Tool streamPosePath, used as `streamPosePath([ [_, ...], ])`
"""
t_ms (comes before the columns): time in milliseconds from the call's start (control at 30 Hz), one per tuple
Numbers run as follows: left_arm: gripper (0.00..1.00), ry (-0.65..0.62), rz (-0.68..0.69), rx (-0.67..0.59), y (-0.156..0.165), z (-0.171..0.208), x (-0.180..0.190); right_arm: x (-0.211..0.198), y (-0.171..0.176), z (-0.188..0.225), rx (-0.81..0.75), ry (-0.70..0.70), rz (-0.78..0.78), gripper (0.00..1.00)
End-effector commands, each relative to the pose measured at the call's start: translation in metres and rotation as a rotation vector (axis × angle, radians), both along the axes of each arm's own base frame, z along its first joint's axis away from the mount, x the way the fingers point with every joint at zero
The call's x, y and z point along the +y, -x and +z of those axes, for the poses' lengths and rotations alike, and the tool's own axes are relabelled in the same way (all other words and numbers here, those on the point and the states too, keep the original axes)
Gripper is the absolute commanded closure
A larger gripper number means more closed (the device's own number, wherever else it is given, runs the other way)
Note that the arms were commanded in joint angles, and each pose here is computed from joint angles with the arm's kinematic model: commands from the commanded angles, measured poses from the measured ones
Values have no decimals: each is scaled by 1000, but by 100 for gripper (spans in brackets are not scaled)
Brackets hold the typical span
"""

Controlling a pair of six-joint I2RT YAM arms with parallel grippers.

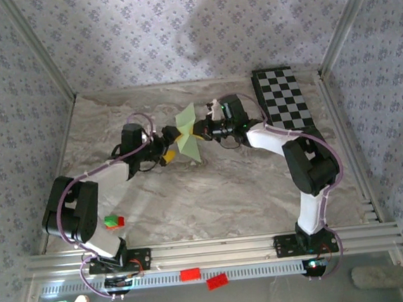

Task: Fold a paper plane with a square sheet of paper (pick it up from the middle)
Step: Turn over the paper at the center of the table.

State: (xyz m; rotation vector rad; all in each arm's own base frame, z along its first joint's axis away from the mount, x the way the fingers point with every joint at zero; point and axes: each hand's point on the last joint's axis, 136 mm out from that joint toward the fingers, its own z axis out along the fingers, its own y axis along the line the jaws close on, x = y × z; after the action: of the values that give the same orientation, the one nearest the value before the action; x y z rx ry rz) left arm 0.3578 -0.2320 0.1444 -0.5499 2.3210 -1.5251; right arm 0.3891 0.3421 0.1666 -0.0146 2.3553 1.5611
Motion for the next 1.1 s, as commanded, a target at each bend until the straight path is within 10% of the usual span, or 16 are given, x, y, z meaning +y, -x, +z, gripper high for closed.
streamPosePath([
  [0,2,107,-77,-132,1,46,-18,4,6,31,-21,-92,38,100],
  [800,77,103,-46,-167,-11,48,-15,-5,11,13,62,-103,40,89],
  [1067,83,62,-46,-145,-13,34,-13,-14,11,9,48,-45,19,74],
])
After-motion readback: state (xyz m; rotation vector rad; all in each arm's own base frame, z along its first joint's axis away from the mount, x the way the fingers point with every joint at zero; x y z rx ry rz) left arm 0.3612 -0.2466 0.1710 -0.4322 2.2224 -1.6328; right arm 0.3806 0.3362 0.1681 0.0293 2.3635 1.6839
